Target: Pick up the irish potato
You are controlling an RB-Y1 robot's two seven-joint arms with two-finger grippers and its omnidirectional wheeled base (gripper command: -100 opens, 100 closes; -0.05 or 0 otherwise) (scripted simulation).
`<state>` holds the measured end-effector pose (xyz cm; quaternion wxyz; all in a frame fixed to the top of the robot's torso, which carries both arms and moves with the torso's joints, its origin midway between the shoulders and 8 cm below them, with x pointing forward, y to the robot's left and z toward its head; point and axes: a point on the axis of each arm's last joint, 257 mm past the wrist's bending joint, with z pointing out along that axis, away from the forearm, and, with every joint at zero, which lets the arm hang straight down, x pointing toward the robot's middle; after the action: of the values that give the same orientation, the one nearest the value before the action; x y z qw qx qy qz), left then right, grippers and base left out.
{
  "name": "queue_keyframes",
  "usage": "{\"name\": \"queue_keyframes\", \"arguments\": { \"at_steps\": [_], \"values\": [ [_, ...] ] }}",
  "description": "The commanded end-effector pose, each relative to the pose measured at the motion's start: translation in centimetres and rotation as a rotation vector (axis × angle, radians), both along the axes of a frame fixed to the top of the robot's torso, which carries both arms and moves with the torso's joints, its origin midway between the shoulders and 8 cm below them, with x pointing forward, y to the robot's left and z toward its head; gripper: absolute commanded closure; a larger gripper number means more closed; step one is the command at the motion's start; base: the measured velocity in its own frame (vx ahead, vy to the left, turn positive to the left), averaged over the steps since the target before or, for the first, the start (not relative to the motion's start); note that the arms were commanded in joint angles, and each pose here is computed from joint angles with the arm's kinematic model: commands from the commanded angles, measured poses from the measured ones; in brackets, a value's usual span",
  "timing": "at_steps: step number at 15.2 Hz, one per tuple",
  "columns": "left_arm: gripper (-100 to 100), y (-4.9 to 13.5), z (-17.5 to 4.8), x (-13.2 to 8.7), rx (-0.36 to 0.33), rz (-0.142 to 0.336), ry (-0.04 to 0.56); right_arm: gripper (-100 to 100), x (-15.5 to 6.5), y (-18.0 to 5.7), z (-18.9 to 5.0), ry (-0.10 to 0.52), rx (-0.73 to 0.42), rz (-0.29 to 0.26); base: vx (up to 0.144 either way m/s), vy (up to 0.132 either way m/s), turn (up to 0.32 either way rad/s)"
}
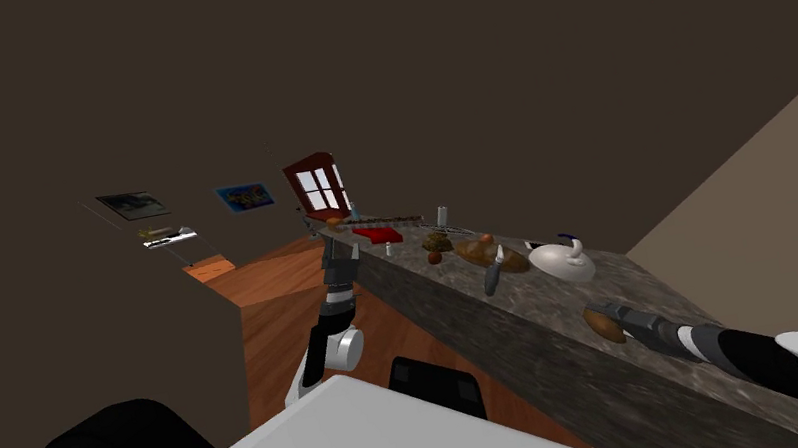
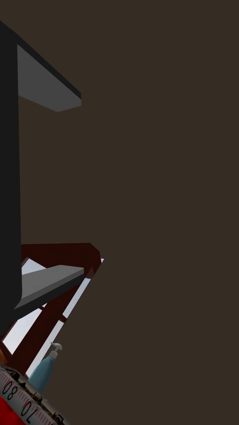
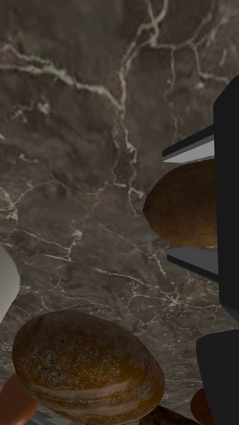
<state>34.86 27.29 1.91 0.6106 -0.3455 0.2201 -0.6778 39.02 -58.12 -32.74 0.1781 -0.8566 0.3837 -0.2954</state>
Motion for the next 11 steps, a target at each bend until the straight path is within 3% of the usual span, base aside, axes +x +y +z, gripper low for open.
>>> {"name": "queue_keyframes", "arguments": {
  "at_steps": [1, 3, 11],
  "values": [
    [0, 0.0, 0.0, 0.0, 0.0, 0.0, 0.0, 100, 0.0, 0.0, 0.0, 0.0, 0.0, 0.0, 0.0, 0.0, 0.0],
    [0, 0.0, 0.0, 0.0, 0.0, 0.0, 0.0, 100, 0.4, -0.2, 0.6, 0.005, -0.033, -0.007, -0.016, -0.021, -0.005],
    [0, 0.0, 0.0, 0.0, 0.0, 0.0, 0.0, 100, 2.0, 1.2, 1.7, 0.016, -0.081, -0.01, -0.033, -0.076, -0.012]
  ]
}}
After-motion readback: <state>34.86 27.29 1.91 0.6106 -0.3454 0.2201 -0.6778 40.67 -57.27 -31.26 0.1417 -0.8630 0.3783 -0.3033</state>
